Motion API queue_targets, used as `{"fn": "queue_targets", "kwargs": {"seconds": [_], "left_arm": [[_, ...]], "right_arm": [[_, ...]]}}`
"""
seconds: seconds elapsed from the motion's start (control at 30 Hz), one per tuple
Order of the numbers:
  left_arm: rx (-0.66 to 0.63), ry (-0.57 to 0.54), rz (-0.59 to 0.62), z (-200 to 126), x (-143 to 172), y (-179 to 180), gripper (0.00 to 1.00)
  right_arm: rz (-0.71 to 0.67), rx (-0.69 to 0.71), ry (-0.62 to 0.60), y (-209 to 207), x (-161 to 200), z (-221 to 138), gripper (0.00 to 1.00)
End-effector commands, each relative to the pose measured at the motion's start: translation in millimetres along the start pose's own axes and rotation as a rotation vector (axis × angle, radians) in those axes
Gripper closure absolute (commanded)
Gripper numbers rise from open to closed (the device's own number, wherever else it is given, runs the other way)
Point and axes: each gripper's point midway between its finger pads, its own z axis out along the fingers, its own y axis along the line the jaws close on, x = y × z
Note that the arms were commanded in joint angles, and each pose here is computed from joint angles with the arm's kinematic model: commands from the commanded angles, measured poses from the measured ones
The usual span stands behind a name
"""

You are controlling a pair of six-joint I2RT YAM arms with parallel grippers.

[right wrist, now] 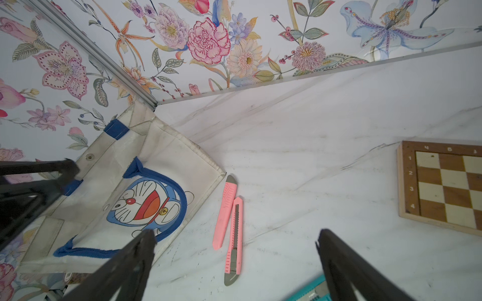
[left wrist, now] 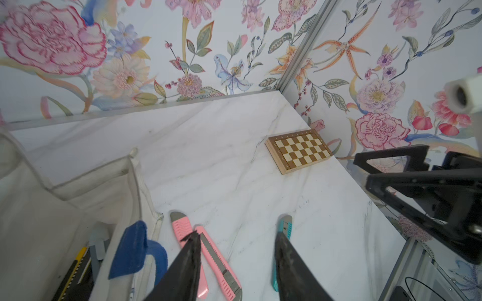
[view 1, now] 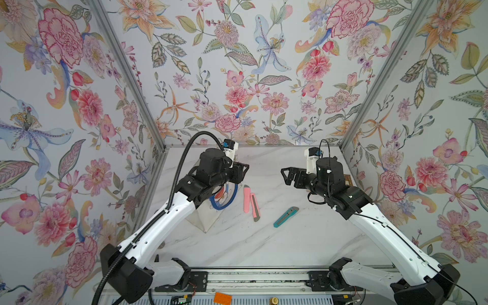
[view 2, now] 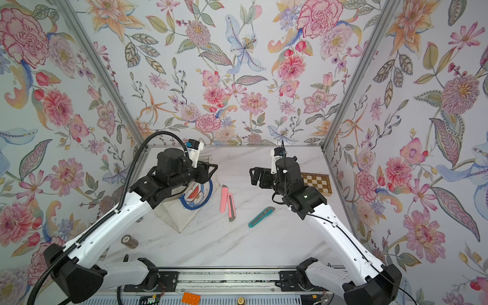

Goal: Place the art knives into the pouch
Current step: Pick up the utility knife at the center of the board.

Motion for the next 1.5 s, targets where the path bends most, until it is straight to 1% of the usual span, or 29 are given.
{"fn": "queue_targets", "kwargs": {"seconds": [0.0,0.17,0.27,0.43,0.67,0.77,0.9,1.0,1.1,1.33,1.47], "left_arm": [[0.050,0.057,-0.042,24,23,-6,0.53],[0.051,0.150,-0.042,58,52,-1,0.56],[0.051,0.199,-0.047,74,68,3,0.60],[0.042,0.288,-0.073,102,102,13,0.62],[-0.053,0.391,-0.074,128,141,41,0.64],[-0.091,0.415,-0.073,136,147,53,0.64],[-0.156,0.433,-0.062,143,154,71,0.68],[-0.178,0.460,-0.079,149,163,82,0.67],[-0.194,0.472,-0.075,153,168,89,0.64],[-0.258,0.485,-0.092,157,174,109,0.64],[-0.256,0.485,-0.107,163,174,116,0.64]], "right_arm": [[0.007,-0.017,-0.039,0,-5,-10,0.01],[-0.013,-0.030,-0.044,0,-4,-17,0.01],[-0.010,-0.035,-0.029,-1,1,-15,0.01],[0.015,-0.035,-0.005,-3,8,-11,0.01],[0.069,-0.025,0.019,-8,18,-5,0.01],[0.086,-0.021,0.026,-9,21,-4,0.01],[0.097,-0.017,0.037,-11,24,-2,0.01],[0.098,-0.018,0.041,-11,24,-1,0.01],[0.098,-0.016,0.051,-11,26,2,0.01],[0.106,-0.018,0.073,-11,30,8,0.01],[0.106,-0.006,0.073,-14,32,9,0.01]]}}
